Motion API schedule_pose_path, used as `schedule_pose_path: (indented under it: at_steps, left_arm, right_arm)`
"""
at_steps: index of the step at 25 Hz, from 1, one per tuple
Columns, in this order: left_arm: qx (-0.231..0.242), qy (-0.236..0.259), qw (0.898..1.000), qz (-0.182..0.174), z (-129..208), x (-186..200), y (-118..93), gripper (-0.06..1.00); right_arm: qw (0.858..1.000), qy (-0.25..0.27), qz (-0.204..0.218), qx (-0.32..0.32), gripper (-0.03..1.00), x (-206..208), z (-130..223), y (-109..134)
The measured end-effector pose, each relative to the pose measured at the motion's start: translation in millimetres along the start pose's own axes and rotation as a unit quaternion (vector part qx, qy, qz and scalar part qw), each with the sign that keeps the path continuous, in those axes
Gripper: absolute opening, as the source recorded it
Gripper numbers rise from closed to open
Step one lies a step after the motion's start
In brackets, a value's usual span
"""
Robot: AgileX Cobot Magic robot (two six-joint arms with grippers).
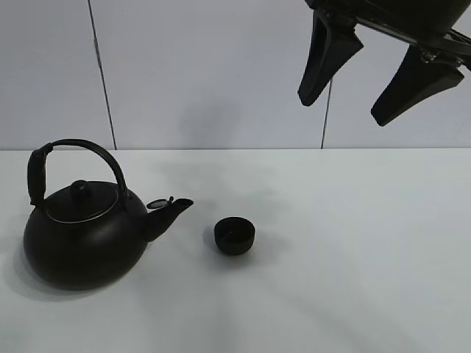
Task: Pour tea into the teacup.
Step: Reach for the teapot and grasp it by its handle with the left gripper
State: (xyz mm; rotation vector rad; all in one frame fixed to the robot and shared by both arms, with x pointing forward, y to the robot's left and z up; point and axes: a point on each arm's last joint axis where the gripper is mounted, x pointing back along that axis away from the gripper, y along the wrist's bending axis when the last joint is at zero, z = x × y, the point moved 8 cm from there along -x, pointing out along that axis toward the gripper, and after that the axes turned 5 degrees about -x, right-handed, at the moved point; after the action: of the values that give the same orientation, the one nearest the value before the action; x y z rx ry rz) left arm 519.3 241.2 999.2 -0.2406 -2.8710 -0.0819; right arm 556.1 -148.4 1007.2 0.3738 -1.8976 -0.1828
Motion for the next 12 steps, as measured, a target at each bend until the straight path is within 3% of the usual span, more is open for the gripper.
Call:
schedule_pose_path:
  at_steps: [3, 5, 12]
  left_arm:
    - [-0.064, -0.059, 0.995, 0.038, 2.8, 5.8, -13.9, 0.46]
    - [-0.08, -0.086, 0.991, 0.056, 7.4, 6.1, -21.0, 0.46]
    - [-0.088, -0.054, 0.992, 0.072, 43.1, -18.1, -28.5, 0.46]
  right_arm:
    - [1.0, -0.002, 0.0, 0.0, 0.57, 0.0, -0.5, 0.1]
    - [1.0, -0.002, 0.0, 0.0, 0.57, 0.0, -0.5, 0.1]
    - [1.0, -0.001, 0.0, 0.0, 0.57, 0.0, -0.2, 0.0]
